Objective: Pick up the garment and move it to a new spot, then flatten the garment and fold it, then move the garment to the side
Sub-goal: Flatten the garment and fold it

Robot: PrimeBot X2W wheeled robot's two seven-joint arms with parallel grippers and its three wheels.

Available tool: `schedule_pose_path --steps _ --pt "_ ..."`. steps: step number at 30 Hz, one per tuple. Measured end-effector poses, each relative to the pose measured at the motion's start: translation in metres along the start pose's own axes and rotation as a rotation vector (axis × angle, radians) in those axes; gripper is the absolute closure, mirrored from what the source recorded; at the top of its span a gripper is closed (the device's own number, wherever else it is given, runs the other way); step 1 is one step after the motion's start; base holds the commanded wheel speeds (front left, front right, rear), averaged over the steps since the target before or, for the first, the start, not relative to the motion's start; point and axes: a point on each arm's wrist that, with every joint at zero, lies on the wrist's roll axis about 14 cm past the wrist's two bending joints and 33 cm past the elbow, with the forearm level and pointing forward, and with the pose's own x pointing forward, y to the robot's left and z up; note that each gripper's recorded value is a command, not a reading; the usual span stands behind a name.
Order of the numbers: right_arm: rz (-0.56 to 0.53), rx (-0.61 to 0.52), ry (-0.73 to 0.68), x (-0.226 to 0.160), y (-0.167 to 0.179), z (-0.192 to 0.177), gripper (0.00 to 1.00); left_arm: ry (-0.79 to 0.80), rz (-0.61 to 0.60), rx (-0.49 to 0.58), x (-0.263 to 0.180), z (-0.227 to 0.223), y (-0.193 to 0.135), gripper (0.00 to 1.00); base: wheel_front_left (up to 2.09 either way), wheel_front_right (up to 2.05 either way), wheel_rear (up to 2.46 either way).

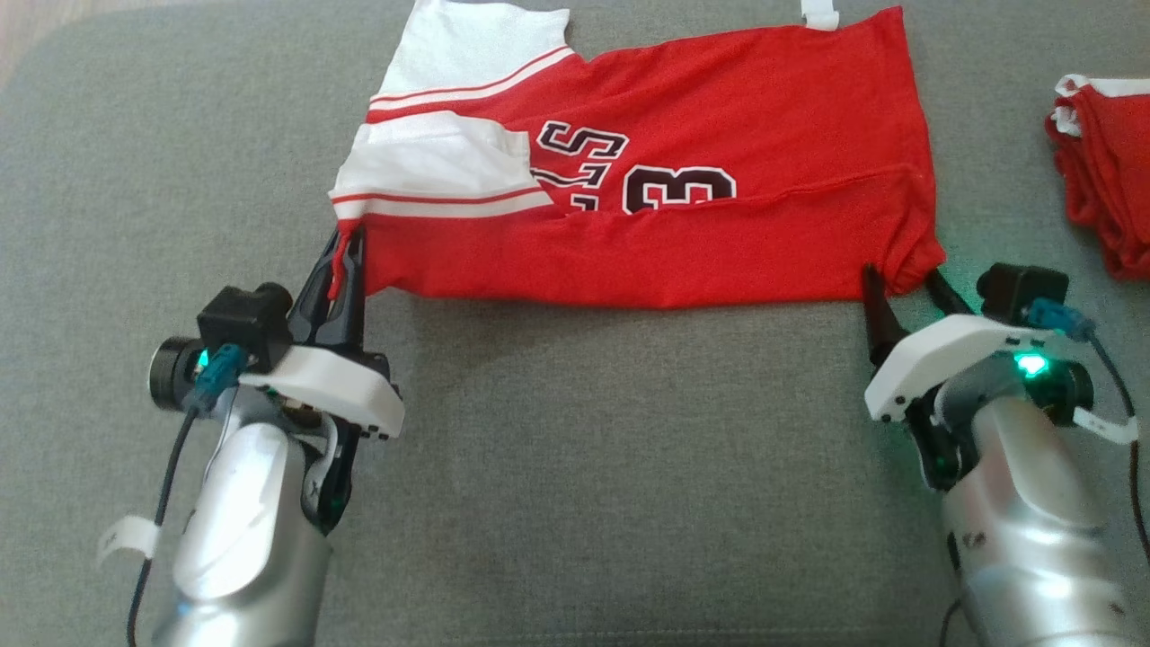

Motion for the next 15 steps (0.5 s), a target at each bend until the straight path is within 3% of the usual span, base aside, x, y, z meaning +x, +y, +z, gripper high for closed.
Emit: schedule_pose_path --steps 9,10,11,15 --pt "-0.037 -0.008 -0.024 0.011 -0.011 0.011 0.00 0.003 -0.012 -0.004 0.004 -0.001 -0.003 1.00 0.00 0.00 0.00" --pt "-0.040 -0.005 -0.026 0.011 -0.012 0.011 0.18 0.005 -0.014 -0.005 0.004 -0.002 -0.004 1.00 0.00 0.00 0.00" --pt "-0.045 -0.005 -0.028 0.010 -0.013 0.011 1.00 0.007 -0.017 -0.007 0.004 -0.002 -0.005 1.00 0.00 0.00 0.00" --pt "-0.061 -0.010 -0.031 0.005 -0.018 0.010 1.00 0.010 -0.029 -0.009 0.003 -0.002 -0.009 1.00 0.00 0.00 0.00"
